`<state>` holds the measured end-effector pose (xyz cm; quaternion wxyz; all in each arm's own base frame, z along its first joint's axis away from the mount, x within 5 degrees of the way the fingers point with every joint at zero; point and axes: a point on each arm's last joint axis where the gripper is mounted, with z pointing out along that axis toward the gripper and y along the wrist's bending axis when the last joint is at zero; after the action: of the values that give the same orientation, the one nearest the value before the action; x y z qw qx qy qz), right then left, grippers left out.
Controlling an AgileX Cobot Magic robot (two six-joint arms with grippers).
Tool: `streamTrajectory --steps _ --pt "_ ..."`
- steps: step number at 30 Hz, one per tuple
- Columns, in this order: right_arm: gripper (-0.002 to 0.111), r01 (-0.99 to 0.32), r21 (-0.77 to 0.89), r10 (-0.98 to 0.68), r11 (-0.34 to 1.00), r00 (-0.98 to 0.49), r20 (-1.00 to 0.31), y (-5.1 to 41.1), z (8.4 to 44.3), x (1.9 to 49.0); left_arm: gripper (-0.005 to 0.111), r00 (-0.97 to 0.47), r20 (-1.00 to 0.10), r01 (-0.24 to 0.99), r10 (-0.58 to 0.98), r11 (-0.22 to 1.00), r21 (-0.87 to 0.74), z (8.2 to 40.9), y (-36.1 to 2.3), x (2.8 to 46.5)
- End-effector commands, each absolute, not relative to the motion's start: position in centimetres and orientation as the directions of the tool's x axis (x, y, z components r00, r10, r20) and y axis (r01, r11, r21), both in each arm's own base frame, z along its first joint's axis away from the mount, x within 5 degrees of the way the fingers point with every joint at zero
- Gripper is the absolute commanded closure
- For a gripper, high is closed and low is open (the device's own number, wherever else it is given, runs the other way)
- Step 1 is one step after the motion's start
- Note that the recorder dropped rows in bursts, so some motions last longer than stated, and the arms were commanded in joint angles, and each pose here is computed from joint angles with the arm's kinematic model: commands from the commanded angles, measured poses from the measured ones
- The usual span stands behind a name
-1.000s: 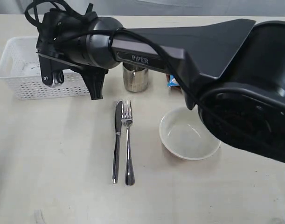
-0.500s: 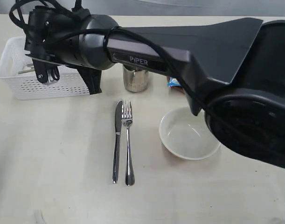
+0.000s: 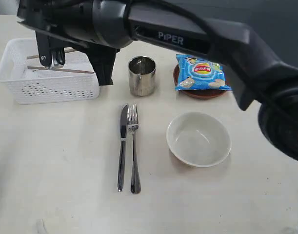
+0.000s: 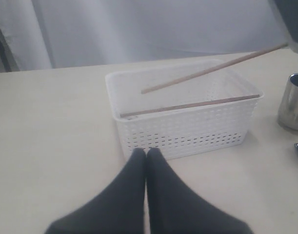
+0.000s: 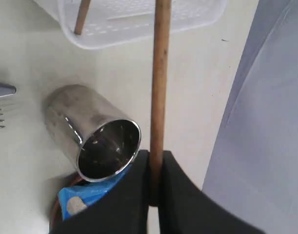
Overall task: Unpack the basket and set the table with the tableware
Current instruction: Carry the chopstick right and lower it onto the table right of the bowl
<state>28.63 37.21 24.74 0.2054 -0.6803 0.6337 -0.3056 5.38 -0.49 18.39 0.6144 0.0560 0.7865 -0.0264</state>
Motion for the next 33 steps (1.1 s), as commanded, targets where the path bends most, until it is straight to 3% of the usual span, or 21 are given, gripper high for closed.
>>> streamTrajectory --steps 1,7,11,22,27,30,33 --pt "0.109 -0.737 -0.676 -0.995 0.006 -0.068 0.066 35.6 27.8 28.9 0.107 -0.231 -0.972 0.12 0.045 0.993 0.018 18.4 -0.5 5.4" --pt "0.109 -0.768 -0.612 -0.982 0.187 -0.164 -0.094 32.7 31.1 29.0 0.107 -0.231 -0.972 0.12 0.045 0.993 0.018 18.4 -0.5 5.4" --pt "0.109 -0.764 -0.591 -0.965 0.26 -0.226 -0.132 29.5 32.8 28.3 0.107 -0.231 -0.972 0.12 0.045 0.993 0.018 18.4 -0.5 5.4" --pt "0.109 -0.717 -0.537 -0.865 0.444 -0.5 -0.048 15.6 31.0 24.6 0.107 -0.231 -0.972 0.12 0.045 0.993 0.018 18.4 -0.5 5.4" --pt "0.109 -0.75 -0.521 -0.867 0.406 -0.497 0.04 9.6 28.6 22.5 0.107 -0.231 -0.972 0.12 0.045 0.993 0.018 18.4 -0.5 5.4" --pt "0.109 -0.637 -0.563 -0.783 0.526 -0.622 -0.028 6.6 27.9 22.3 0.107 -0.231 -0.972 0.12 0.045 0.993 0.018 18.4 -0.5 5.4" --pt "0.109 -0.445 -0.53 -0.597 0.722 -0.788 -0.152 4.5 27.6 22.6 0.107 -0.231 -0.972 0.12 0.045 0.993 0.018 18.4 -0.5 5.4"
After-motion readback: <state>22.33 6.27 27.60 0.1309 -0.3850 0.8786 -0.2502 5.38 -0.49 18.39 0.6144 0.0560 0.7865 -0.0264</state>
